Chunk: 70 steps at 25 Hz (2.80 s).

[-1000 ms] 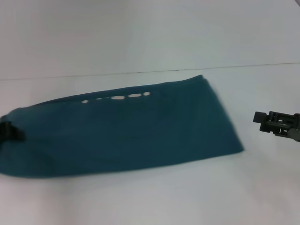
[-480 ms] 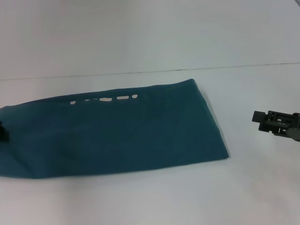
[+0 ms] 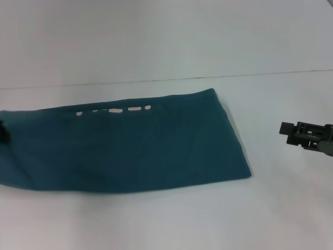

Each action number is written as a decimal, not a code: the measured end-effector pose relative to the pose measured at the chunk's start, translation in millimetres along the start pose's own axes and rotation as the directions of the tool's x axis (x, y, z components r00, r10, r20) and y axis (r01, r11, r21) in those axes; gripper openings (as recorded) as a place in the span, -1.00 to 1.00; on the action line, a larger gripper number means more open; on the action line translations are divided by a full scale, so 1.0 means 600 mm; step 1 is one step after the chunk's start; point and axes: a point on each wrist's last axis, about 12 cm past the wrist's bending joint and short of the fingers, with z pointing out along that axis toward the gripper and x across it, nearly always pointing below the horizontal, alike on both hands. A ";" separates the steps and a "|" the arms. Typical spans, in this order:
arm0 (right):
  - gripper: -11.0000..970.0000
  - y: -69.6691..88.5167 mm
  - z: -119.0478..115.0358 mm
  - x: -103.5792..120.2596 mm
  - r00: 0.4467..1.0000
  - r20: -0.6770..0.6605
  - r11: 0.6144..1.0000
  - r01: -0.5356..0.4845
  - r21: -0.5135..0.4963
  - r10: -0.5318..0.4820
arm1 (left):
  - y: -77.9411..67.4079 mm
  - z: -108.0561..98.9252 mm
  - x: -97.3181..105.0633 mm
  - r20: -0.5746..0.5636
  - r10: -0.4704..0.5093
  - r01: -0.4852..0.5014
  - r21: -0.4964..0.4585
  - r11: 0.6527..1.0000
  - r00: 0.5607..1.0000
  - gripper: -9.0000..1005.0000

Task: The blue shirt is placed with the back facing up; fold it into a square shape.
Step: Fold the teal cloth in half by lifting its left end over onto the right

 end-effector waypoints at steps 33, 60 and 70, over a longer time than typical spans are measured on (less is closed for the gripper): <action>0.57 0.002 0.009 -0.004 1.000 -0.009 1.000 0.019 0.006 -0.019 | -0.492 -0.023 -0.118 -0.158 0.842 -0.857 -0.090 0.507 0.515 -0.89; 0.57 -0.001 0.021 -0.001 1.000 -0.025 1.000 0.014 0.023 -0.013 | -0.590 0.071 -0.068 -0.134 0.922 -0.931 -0.091 0.352 0.362 -0.89; 0.57 -0.003 0.019 0.001 1.000 -0.024 1.000 0.011 0.027 -0.011 | -0.599 0.070 -0.067 -0.114 0.929 -0.935 -0.090 0.343 0.352 -0.85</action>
